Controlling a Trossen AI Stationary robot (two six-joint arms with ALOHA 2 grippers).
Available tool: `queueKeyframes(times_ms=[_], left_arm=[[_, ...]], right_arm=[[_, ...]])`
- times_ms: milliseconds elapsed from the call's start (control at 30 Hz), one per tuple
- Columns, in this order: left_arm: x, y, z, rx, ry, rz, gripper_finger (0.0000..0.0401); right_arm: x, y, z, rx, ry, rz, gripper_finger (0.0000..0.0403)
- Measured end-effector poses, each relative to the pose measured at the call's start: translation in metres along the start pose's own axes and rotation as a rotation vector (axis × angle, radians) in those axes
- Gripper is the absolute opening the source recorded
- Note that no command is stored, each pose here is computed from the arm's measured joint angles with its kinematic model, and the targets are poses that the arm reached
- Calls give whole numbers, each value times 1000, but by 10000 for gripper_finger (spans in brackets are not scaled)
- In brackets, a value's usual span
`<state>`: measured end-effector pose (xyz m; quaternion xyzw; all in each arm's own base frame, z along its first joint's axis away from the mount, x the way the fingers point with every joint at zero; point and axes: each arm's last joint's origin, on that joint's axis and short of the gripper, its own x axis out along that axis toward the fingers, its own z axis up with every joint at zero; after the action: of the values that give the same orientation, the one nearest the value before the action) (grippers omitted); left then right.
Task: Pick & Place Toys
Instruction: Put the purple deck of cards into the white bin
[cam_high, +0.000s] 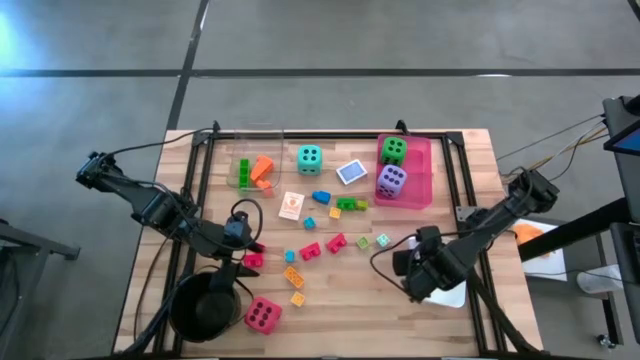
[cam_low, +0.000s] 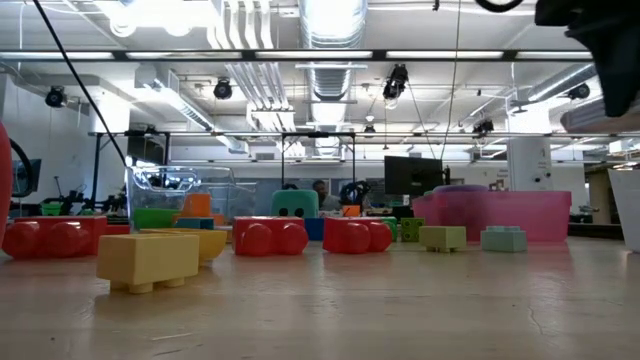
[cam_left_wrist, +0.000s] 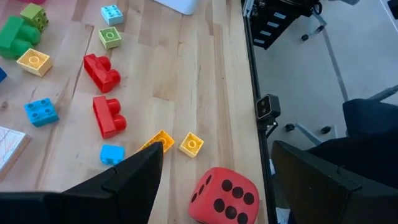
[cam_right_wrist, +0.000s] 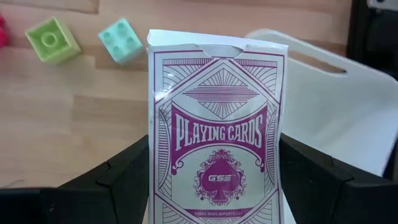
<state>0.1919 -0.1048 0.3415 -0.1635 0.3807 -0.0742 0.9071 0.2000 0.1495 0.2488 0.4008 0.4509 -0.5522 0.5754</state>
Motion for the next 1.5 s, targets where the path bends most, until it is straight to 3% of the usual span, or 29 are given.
queueKeyframes(times_ms=[433,833,1500], left_arm=[[0,0,1,-86,-5,-4,303],[-2,-4,6,-141,-52,-42,303],[-2,-5,7,-173,-60,-48,303]], right_arm=[[7,-21,-21,-10,24,-59,279],[43,-24,-28,-11,47,-50,279],[66,-41,-33,-167,92,-1,279]])
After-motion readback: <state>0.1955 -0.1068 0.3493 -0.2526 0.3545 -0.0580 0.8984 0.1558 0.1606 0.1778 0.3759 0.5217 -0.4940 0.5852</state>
